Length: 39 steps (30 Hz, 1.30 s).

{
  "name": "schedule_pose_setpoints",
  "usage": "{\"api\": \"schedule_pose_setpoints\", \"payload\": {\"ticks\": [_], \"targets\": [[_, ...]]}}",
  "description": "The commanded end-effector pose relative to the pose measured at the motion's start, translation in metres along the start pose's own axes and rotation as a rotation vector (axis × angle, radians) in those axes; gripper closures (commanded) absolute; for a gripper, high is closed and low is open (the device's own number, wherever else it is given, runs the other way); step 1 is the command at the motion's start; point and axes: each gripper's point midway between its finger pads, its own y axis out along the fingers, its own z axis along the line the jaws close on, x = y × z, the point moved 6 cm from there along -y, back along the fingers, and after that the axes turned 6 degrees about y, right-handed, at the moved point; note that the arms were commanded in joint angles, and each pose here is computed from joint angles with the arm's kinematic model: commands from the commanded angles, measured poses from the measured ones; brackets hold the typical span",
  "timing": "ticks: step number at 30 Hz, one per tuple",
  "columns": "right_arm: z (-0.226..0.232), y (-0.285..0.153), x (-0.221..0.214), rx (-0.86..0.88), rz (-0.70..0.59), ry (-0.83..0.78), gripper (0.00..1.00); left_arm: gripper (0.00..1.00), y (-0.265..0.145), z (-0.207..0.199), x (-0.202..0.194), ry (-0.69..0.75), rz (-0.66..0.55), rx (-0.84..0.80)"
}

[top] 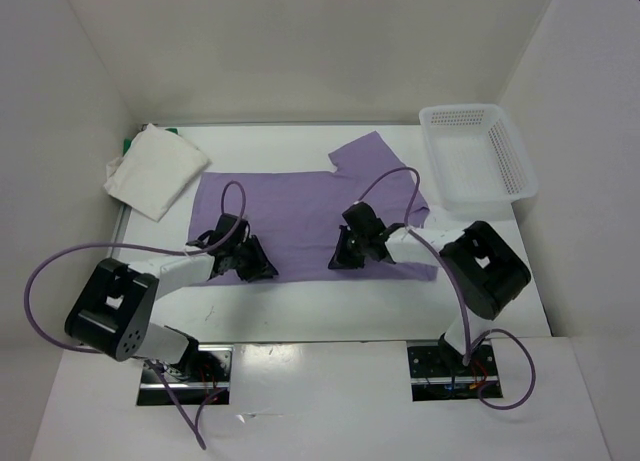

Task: Fold and stack the t-shirts
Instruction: Fold the flattened tshirt in 1/3 of the way, then grap the side of the flattened tshirt furthest away from the robot with both arms

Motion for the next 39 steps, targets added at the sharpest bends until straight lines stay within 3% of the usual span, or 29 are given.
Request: {"api": "schedule_pose_setpoints", "payload": {"ticks": [1, 4, 8, 12, 13, 15, 16, 18, 21, 22, 23, 27, 30, 36, 39], "targets": [[-0.039, -0.006, -0.041, -0.159, 0.098, -0.03, 1.0, 0.69, -0.011, 0.042, -0.047, -0.046, 0.167, 0.162], [-0.036, -0.02, -0.052, -0.121, 0.12, -0.032, 0.98, 0.69, -0.023, 0.058, -0.074, -0.099, 0.194, 0.164], [-0.03, -0.038, -0.054, -0.113, 0.151, -0.049, 0.93, 0.69, -0.043, 0.041, -0.065, -0.101, 0.087, 0.095], [0.009, -0.067, -0.012, -0.001, 0.071, -0.088, 0.82, 0.69, -0.065, 0.005, -0.013, -0.019, 0.001, 0.038], [0.023, -0.078, 0.012, 0.053, 0.02, -0.08, 0.8, 0.72, -0.08, -0.02, 0.019, 0.017, -0.084, -0.018], [0.045, -0.092, 0.033, 0.126, -0.025, -0.106, 0.79, 0.82, -0.094, -0.021, 0.062, 0.025, -0.183, -0.015], [0.05, -0.092, 0.039, 0.129, -0.041, -0.119, 0.79, 0.82, -0.101, -0.021, 0.084, 0.024, -0.251, -0.01], [0.059, -0.088, 0.054, 0.124, -0.073, -0.123, 0.92, 0.9, -0.112, -0.001, 0.144, -0.044, -0.388, 0.045], [0.068, -0.087, 0.061, 0.16, -0.104, -0.135, 0.94, 0.91, -0.104, 0.033, 0.203, -0.113, -0.474, 0.129], [0.068, -0.088, 0.066, 0.169, -0.12, -0.118, 0.94, 0.9, -0.087, 0.047, 0.213, -0.142, -0.442, 0.155], [0.07, -0.089, 0.066, 0.184, -0.116, -0.121, 0.94, 0.82, -0.084, 0.052, 0.225, -0.148, -0.46, 0.155], [0.067, -0.083, 0.073, 0.178, -0.117, -0.129, 0.92, 0.68, -0.066, 0.07, 0.266, -0.168, -0.527, 0.243], [0.062, -0.08, 0.079, 0.177, -0.109, -0.135, 0.92, 0.68, -0.05, 0.084, 0.289, -0.188, -0.545, 0.325], [0.062, -0.077, 0.089, 0.185, -0.103, -0.148, 0.92, 0.53, -0.031, 0.1, 0.313, -0.171, -0.552, 0.405], [0.057, -0.074, 0.09, 0.166, -0.093, -0.135, 0.91, 0.51, -0.025, 0.11, 0.32, -0.148, -0.56, 0.466]]}}
